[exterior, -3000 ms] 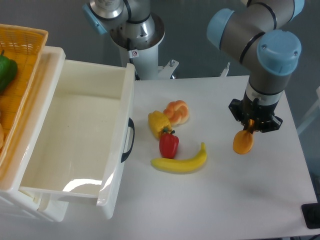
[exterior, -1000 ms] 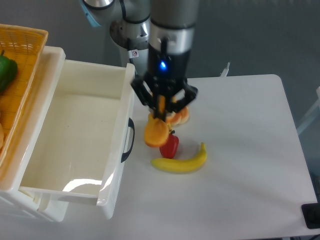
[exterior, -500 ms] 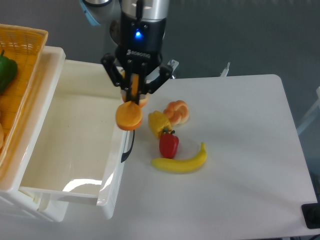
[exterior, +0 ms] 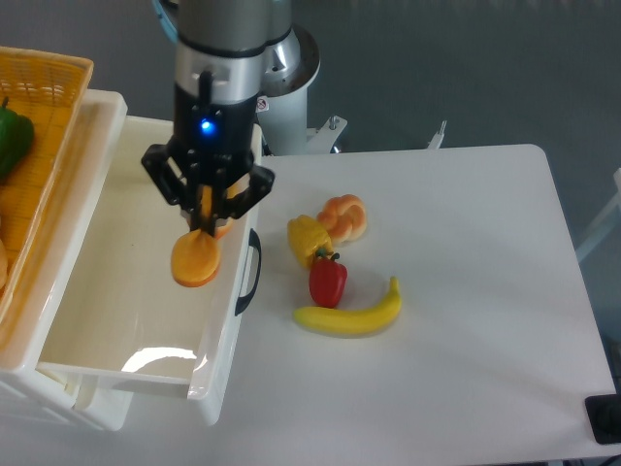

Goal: Place the long bread in the upper white drawer
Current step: 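Carry the bread over the open white drawer and lower it inside, then open the gripper to release the bread into the drawer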

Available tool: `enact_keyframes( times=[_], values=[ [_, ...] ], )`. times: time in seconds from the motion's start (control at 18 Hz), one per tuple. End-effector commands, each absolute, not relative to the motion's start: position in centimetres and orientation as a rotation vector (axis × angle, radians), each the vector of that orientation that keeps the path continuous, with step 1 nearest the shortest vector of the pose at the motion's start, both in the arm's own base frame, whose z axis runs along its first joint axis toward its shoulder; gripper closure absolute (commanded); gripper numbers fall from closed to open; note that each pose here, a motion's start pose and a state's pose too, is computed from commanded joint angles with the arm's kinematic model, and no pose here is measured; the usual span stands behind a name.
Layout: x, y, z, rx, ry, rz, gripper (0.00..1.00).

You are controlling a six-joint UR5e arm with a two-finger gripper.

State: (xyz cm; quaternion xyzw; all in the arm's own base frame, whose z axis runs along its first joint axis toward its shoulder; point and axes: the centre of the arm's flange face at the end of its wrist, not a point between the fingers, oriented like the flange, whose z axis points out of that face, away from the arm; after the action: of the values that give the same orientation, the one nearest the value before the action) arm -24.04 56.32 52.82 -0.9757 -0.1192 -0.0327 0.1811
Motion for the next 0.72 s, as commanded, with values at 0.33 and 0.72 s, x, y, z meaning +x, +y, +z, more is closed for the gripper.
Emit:
enact_keyframes(
  times=[0.33, 0.72],
  values=[
    [-20.8, 58.3, 49.9, -2.841, -0.241, -0.073, 0.66],
    [-20.5, 58.3, 49.6, -2.853, -0.23, -0.079, 0.23]
  ],
)
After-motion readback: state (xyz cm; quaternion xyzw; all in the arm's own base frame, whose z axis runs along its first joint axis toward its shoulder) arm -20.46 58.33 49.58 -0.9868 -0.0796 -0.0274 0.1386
